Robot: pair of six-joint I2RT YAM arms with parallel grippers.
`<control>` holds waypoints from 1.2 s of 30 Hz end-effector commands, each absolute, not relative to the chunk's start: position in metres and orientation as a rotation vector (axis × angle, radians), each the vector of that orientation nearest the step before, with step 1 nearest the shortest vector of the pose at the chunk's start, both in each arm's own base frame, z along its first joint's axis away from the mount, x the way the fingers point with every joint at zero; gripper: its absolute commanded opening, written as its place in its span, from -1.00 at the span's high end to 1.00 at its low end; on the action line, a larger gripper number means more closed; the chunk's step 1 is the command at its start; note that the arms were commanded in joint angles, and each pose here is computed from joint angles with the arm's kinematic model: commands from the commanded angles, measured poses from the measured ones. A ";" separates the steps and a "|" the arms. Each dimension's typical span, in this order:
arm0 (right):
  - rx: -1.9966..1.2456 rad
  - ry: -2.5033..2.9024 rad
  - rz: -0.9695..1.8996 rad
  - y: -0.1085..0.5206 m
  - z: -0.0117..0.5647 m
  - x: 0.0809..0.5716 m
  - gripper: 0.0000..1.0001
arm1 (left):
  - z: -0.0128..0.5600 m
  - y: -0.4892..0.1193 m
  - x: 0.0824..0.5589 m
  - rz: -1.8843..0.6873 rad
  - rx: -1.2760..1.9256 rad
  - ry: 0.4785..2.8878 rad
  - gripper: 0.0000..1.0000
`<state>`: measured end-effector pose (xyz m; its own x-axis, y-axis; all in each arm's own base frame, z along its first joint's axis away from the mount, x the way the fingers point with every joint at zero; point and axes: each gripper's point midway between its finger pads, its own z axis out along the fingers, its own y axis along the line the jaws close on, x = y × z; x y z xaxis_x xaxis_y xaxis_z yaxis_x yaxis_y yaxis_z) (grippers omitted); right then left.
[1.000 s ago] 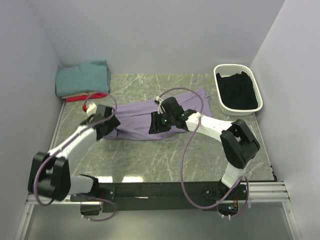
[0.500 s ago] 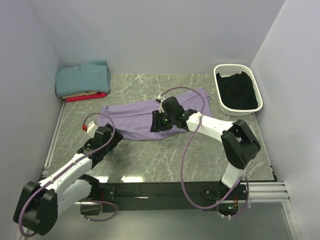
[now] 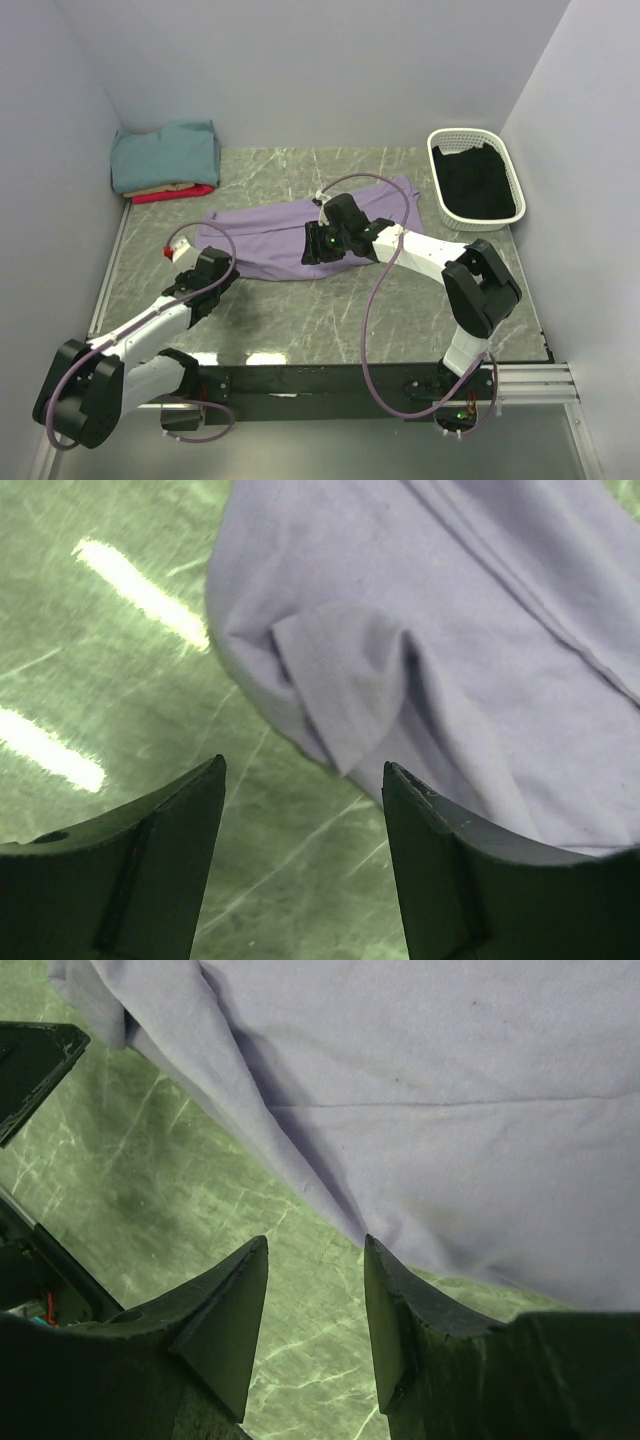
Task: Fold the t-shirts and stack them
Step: Fold the tshirt
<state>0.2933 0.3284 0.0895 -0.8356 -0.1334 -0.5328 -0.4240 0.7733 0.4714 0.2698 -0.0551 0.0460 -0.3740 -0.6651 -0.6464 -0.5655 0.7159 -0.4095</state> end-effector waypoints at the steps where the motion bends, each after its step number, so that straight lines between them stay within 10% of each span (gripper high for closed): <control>1: -0.429 2.434 0.819 0.329 0.107 0.298 -0.01 | 0.069 -0.058 0.295 -0.115 -0.913 2.002 -0.37; 27: -0.437 2.452 0.794 0.327 0.103 0.299 -0.04 | 0.046 -0.064 0.314 -0.053 -0.857 2.044 0.08; 36: -0.434 2.459 0.799 0.327 0.099 0.298 -0.04 | 0.057 -0.062 0.317 -0.048 -0.838 2.018 0.88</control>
